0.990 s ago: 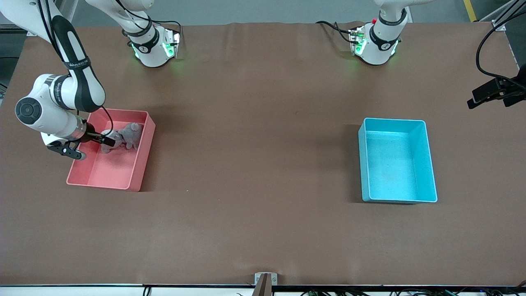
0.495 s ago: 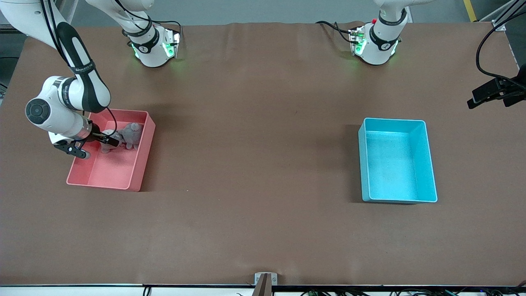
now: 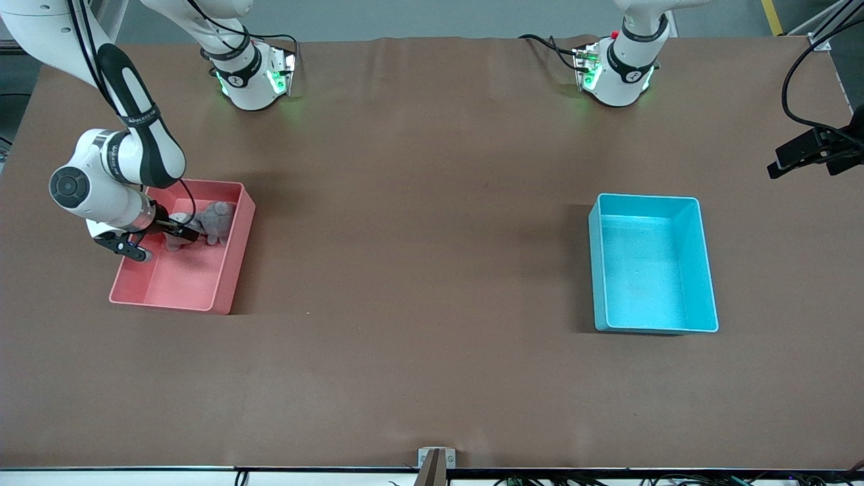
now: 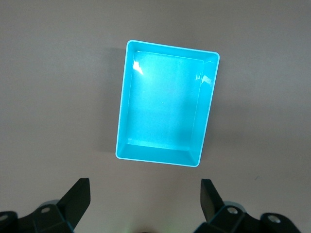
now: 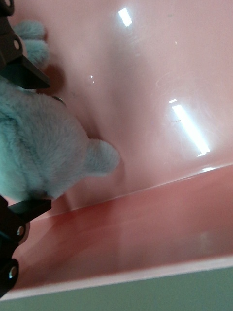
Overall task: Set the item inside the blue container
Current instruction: 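Lower the right gripper and grasp the grey plush toy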
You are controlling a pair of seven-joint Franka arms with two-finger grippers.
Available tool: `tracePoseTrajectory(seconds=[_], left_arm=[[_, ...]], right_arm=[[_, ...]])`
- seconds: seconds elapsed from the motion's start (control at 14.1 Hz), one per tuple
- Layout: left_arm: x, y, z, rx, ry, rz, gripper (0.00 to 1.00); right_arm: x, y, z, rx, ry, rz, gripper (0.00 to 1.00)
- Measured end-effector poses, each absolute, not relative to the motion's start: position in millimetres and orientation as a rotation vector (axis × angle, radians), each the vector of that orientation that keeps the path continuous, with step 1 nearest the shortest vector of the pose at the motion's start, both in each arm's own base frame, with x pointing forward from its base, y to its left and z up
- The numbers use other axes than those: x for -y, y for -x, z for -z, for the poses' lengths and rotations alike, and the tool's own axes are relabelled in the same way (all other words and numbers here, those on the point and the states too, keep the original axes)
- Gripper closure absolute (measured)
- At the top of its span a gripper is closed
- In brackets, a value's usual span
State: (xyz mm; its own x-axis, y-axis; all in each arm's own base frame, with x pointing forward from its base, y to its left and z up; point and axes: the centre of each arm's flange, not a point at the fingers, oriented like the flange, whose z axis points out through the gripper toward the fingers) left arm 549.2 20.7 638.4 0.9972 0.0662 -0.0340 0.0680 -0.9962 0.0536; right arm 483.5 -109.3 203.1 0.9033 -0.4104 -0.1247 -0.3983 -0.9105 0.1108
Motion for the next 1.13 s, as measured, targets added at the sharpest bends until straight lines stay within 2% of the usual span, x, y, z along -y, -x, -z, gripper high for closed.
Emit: tracePoseTrajectory(seconds=[0.21,0.5,0.57,0.64,0.78,0.85,0.92,1.06,1.13], left_arm=[[-20.7,-549.2,-638.4,-0.104,-3.085,0.050,0.00],[-20.7,-549.2,-638.4,-0.104,-3.085,0.050,0.00],[-20.7,-549.2,-638.4,-0.104,-3.085,0.050,0.00],[-20.7,-549.2,-638.4,-0.104,-3.085,0.050,0.00],[-20.7,-549.2,-638.4,-0.104,-3.085,0.050,0.00],[-20.7,-549.2,-638.4,-0.104,-3.085,0.050,0.00],[-20.8,-549.2,-638.4,-0.104,-3.085,0.050,0.00],[-20.9,-549.2,-638.4,-0.104,-3.085,0.050,0.00],[-21.0,-549.2,-638.4,-0.104,-3.085,0.050,0.00]], right_arm=[[109.2,-482.9,-201.2,0.646,-2.980,0.228,0.00],[109.1,-482.3,-200.7,0.649,-2.979,0.232,0.07],[109.1,-482.3,-200.6,0.649,-2.979,0.232,0.14],[109.1,-482.2,-200.6,0.649,-2.979,0.233,0.14],[109.0,-481.7,-200.3,0.650,-2.978,0.240,0.30],[109.0,-481.6,-200.2,0.650,-2.978,0.242,0.34],[109.0,-481.6,-200.3,0.650,-2.978,0.242,0.34],[109.0,-481.8,-200.4,0.650,-2.977,0.242,0.47],[109.0,-481.8,-200.5,0.650,-2.977,0.242,0.47]])
